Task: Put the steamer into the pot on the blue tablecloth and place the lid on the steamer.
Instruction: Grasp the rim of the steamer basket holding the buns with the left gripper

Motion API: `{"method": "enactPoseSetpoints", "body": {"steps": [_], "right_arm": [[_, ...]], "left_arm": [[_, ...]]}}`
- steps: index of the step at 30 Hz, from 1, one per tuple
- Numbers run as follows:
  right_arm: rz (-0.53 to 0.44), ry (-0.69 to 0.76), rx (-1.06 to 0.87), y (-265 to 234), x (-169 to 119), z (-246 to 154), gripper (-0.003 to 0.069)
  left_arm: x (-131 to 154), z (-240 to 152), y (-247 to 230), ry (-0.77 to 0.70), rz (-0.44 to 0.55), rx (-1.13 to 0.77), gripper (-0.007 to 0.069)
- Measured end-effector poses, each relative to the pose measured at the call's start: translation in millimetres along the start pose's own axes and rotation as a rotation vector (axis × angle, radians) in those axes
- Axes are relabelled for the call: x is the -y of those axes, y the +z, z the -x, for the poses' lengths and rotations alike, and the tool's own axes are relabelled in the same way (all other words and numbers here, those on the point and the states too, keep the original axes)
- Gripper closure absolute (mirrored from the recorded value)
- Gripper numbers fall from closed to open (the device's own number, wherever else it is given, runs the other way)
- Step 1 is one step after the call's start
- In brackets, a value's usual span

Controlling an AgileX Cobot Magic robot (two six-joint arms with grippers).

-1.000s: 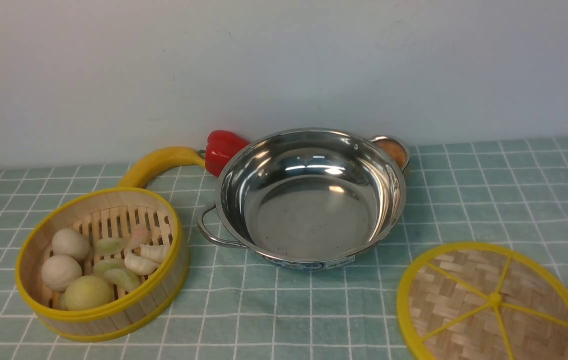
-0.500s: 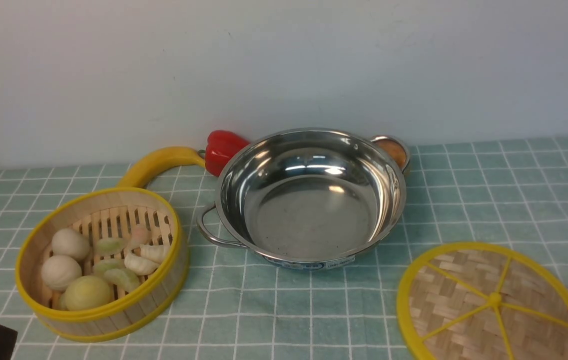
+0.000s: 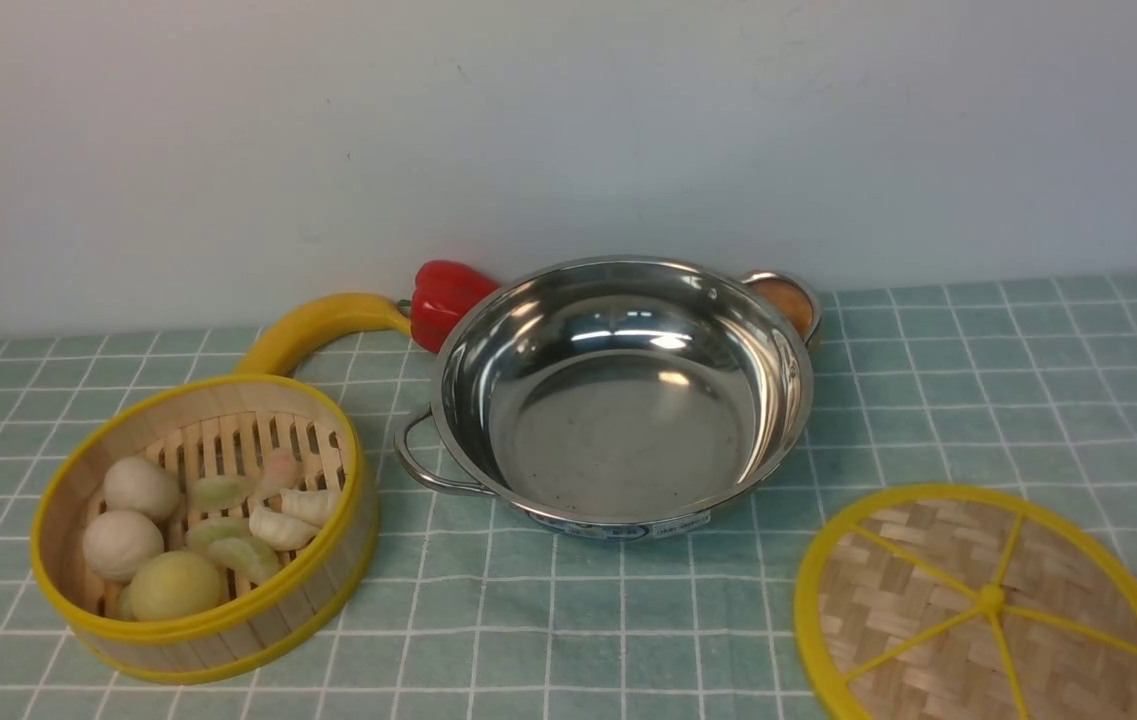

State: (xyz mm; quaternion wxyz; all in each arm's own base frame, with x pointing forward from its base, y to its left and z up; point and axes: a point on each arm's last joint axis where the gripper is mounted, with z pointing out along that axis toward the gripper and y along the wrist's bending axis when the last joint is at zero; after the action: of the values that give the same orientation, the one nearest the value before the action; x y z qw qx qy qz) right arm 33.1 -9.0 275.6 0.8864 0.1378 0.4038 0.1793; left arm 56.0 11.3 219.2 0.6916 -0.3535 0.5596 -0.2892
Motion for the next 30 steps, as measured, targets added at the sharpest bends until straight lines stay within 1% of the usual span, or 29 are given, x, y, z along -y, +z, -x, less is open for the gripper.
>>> {"method": "enactPoseSetpoints", "body": {"steps": [2, 3, 4, 5, 7, 8, 9, 10, 11, 13, 16, 17, 18, 19, 20, 22, 24, 25, 26, 27, 29, 30], "right_arm": [[0.032, 0.038, 0.099, -1, -3, 9, 0.0419], [0.032, 0.038, 0.099, -1, -3, 9, 0.0419], [0.055, 0.05, 0.162, -1, -6, 17, 0.0419], [0.069, 0.054, 0.198, 0, -8, 23, 0.0419], [0.087, 0.059, 0.235, 2, -13, 33, 0.0419], [0.093, 0.056, 0.245, 4, -16, 38, 0.0419], [0.096, 0.055, 0.251, 5, -17, 41, 0.0419], [0.098, 0.038, 0.244, 8, -22, 48, 0.0419], [0.099, 0.032, 0.24, 9, -23, 49, 0.0419], [0.102, -0.02, 0.2, 13, -29, 55, 0.0419], [0.105, -0.081, 0.139, 17, -34, 58, 0.0419], [0.106, -0.117, 0.095, 18, -36, 58, 0.0419], [0.1, -0.13, 0.065, 19, -36, 57, 0.0419], [0.094, -0.141, 0.034, 19, -36, 55, 0.0419], [0.092, -0.142, 0.029, 19, -36, 55, 0.0419], [0.074, -0.154, -0.035, 20, -34, 50, 0.0419], [0.046, -0.159, -0.122, 19, -31, 42, 0.0419], [0.037, -0.16, -0.151, 19, -30, 40, 0.0419], [0.023, -0.162, -0.193, 18, -28, 36, 0.0419], [0.023, -0.162, -0.193, 18, -28, 36, 0.0419], [-0.009, -0.166, -0.289, 16, -25, 28, 0.0419], [-0.016, -0.166, -0.311, 16, -24, 26, 0.0419]], "left_arm": [[14, 18, -2, 0.036, -0.05, 0.132, 0.0382], [15, 19, -2, 0.04, -0.054, 0.135, 0.0382], [33, 36, -5, 0.106, -0.109, 0.233, 0.0382], [42, 43, -7, 0.153, -0.131, 0.268, 0.0382], [61, 56, -10, 0.264, -0.168, 0.311, 0.0382], [77, 66, -11, 0.356, -0.189, 0.331, 0.0382], [80, 67, -10, 0.361, -0.192, 0.33, 0.0382], [100, 77, -6, 0.488, -0.196, 0.305, 0.0382], [102, 76, -4, 0.503, -0.19, 0.286, 0.0382], [126, 87, 7, 0.62, -0.188, 0.219, 0.0382], [151, 95, 28, 0.716, -0.183, 0.104, 0.0382], [170, 104, 46, 0.765, -0.187, 0.045, 0.0382], [181, 108, 56, 0.793, -0.189, 0.012, 0.0382], [186, 109, 66, 0.814, -0.182, -0.024, 0.0382], [191, 113, 67, 0.82, -0.189, -0.019, 0.0382], [208, 120, 89, 0.884, -0.181, -0.086, 0.0382], [219, 125, 116, 0.942, -0.129, -0.212, 0.0386], [219, 125, 128, 0.947, -0.097, -0.269, 0.0389], [221, 129, 140, 0.97, -0.032, -0.327, 0.0397], [217, 127, 143, 0.972, -0.014, -0.348, 0.0398], [204, 132, 172, 0.988, 0.224, -0.492, 0.0406], [196, 130, 180, 0.979, 0.3, -0.542, 0.0407]]}}
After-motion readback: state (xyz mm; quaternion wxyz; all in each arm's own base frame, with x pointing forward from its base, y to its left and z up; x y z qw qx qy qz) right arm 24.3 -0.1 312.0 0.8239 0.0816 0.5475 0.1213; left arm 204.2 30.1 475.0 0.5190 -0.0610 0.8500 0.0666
